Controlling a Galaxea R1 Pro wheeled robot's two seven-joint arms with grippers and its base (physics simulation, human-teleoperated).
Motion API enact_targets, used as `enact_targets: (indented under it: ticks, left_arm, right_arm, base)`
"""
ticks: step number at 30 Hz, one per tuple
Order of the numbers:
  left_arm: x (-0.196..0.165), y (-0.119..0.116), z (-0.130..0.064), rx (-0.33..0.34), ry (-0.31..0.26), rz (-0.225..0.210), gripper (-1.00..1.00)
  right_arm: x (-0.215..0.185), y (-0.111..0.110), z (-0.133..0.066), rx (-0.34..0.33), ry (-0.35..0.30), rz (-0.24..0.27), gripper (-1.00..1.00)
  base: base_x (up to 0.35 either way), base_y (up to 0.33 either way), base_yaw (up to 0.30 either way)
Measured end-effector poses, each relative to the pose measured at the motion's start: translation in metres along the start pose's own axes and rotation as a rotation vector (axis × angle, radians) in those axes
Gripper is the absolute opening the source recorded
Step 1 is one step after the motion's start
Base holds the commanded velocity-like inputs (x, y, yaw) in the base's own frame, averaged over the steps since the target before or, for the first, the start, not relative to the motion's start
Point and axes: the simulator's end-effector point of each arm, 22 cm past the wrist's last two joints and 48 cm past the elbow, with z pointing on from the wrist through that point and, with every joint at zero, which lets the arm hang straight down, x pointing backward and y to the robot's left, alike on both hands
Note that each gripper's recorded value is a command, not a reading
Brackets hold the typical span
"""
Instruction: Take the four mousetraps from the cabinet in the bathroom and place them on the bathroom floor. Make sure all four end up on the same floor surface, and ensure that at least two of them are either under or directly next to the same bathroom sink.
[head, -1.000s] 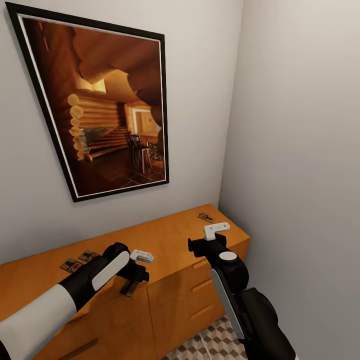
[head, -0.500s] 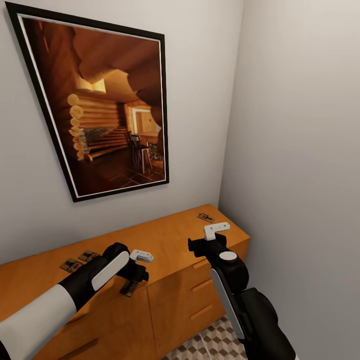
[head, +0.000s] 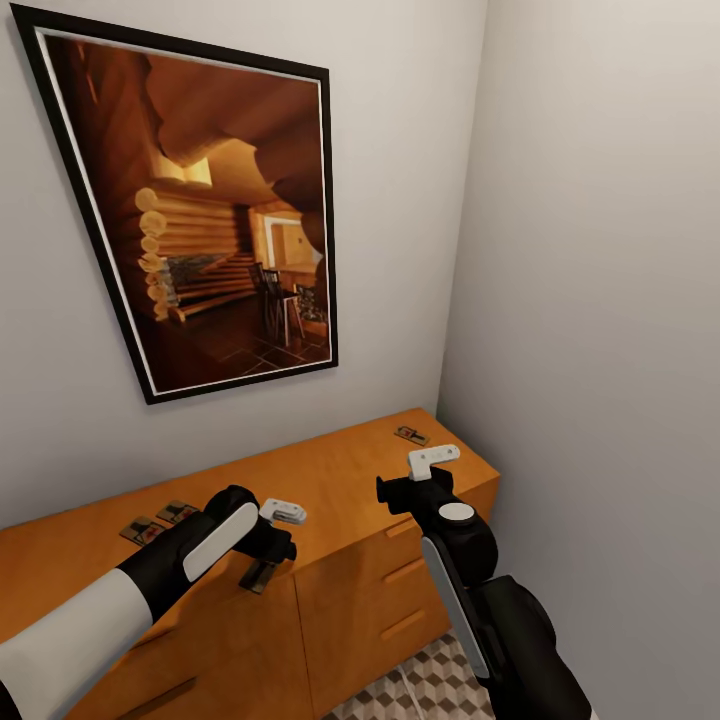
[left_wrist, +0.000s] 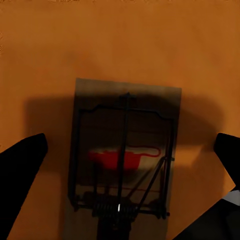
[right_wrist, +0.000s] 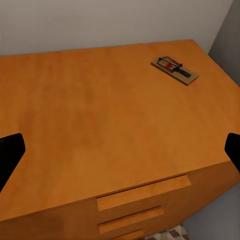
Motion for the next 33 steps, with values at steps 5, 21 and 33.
enact_targets:
  ticks: [5,21,33]
  left_arm:
    - [0.0004,0.0015,-0.0002,0.000,0.001,0.001,-1.00]
    - [-0.0015,0.0010,-0.0011,0.025,-0.010,-0.052,-1.00]
    - [-0.0020,0.0029,-0.0011,0.018,-0.013,-0.050,-1.00]
  right_arm:
    - [-0.0008,-0.0001,-0.0006,0.000,0.000,0.000,1.00]
    - [-0.0051,-0.0002,-0.0046,0.000,0.001,0.000,1.00]
    - [-0.0051,-0.0002,-0.0046,0.000,0.001,0.000,1.00]
  base:
    - [0.000,0.000,0.000]
    - [0.000,0.000,0.000]
    - [0.000,0.000,0.000]
